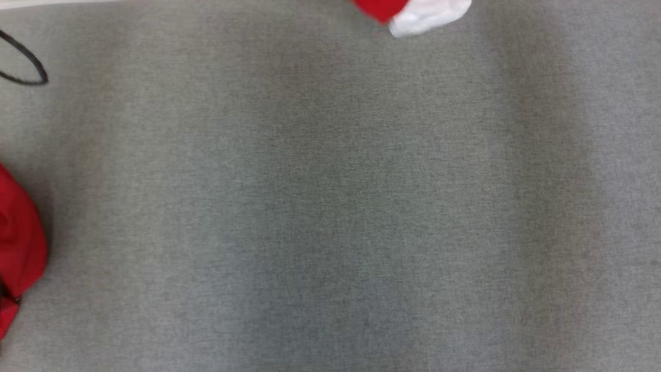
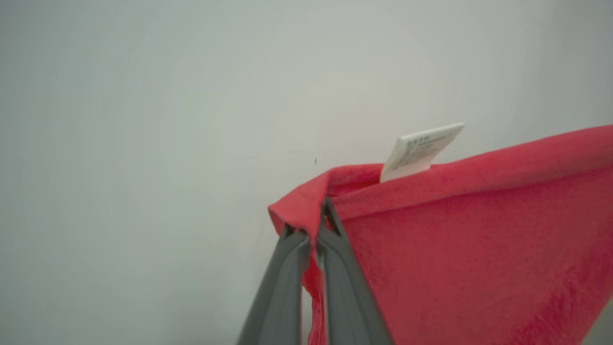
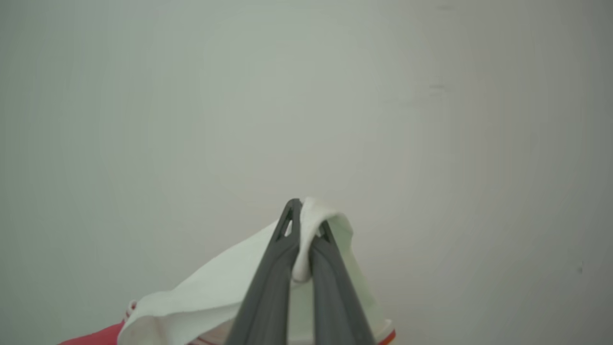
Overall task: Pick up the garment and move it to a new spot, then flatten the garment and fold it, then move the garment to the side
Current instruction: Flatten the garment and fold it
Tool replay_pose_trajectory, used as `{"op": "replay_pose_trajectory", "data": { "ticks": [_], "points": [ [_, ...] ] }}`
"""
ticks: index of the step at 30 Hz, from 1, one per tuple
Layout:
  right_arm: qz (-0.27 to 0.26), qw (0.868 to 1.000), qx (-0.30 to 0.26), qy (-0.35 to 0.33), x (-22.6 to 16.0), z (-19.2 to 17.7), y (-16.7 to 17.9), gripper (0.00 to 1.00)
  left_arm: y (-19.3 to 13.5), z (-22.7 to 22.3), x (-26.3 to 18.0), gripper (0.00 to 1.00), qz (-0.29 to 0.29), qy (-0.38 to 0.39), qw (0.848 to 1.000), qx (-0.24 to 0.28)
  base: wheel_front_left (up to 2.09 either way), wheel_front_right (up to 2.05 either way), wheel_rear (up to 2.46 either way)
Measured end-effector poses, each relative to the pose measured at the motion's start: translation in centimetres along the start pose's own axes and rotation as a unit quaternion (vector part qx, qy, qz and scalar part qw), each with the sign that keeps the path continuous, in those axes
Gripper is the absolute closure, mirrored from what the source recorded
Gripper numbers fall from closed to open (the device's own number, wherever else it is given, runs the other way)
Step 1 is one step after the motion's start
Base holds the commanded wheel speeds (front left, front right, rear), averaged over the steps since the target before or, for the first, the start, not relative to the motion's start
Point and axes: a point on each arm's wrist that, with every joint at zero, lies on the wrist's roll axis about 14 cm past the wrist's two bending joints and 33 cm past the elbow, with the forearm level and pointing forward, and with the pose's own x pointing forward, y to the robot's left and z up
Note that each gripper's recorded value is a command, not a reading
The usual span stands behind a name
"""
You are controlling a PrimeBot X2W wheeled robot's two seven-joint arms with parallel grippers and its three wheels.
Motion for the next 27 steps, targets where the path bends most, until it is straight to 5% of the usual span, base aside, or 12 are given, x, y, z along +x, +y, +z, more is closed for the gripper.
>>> {"op": "replay_pose_trajectory", "data": {
  "ticks": [8, 16, 27],
  "points": [
    [-0.004, 0.999, -0.02, 0.029, -0.1, -1.3, -1.2, 1.0, -1.0, -2.3, 0.9, 1.0, -0.014, 0.031, 0.999, -0.026, 0.0, 0.0, 0.0],
    [-0.012, 0.993, -0.03, 0.115, -4.1, -5.0, -2.5, 1.0, -2.3, -6.9, -2.1, 1.0, -0.038, 0.112, 0.993, -0.02, 0.0, 0.0, 0.0],
    [-0.002, 0.959, -0.045, 0.281, -14.9, -7.4, -2.0, 1.0, -5.6, -10.7, -12.3, 1.0, -0.088, 0.276, 0.957, -0.011, 0.0, 0.0, 0.0]
  ]
}}
